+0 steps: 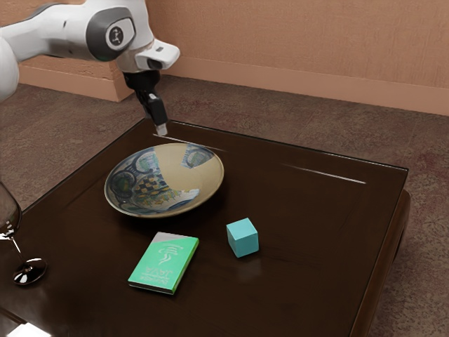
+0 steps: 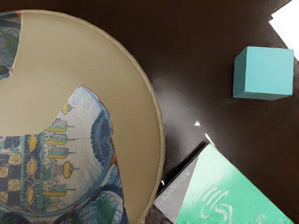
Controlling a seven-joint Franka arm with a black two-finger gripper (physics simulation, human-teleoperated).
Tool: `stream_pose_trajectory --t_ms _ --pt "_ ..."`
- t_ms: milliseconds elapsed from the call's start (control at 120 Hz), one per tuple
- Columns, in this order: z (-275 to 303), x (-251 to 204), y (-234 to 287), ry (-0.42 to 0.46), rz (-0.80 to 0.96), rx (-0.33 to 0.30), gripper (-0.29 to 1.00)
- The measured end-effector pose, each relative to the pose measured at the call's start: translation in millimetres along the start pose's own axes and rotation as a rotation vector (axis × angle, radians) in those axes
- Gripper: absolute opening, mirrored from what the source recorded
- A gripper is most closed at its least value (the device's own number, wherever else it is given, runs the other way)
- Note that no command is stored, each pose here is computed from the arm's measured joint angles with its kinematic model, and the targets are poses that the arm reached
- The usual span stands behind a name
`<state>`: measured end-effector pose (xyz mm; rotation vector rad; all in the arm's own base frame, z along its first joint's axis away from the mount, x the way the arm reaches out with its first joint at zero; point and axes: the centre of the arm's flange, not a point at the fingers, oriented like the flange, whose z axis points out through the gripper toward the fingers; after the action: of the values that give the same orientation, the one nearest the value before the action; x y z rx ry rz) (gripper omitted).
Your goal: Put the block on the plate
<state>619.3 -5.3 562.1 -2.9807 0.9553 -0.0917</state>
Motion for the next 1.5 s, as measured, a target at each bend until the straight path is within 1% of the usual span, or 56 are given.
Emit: stream_pose_trajectory --t_ms 158,217,300,392,442,583,708,867,992,1325,1358,1442,1500 --pt "5 0 2 -0.019 0.057 -0.011 0.70" --pt "24 8 8 -0.046 0.087 -0.035 0.70" --pt "55 25 36 -0.091 0.151 -0.078 0.70" --pt "75 48 83 -0.115 0.249 -0.112 0.70" --pt "95 64 104 -0.127 0.296 -0.125 0.70" --pt "151 93 127 -0.122 0.332 -0.153 0.70" --pt "176 103 143 -0.103 0.295 -0.144 0.70" --pt "226 115 145 -0.121 0.230 -0.107 0.70" --pt "252 121 141 -0.109 0.171 -0.082 0.70" --pt "311 125 137 -0.098 0.033 -0.067 0.70" --pt "312 126 138 -0.096 0.024 -0.065 0.67" --pt "310 129 141 -0.085 0.008 -0.060 0.49" --pt "309 131 143 -0.079 -0.002 -0.055 0.45"
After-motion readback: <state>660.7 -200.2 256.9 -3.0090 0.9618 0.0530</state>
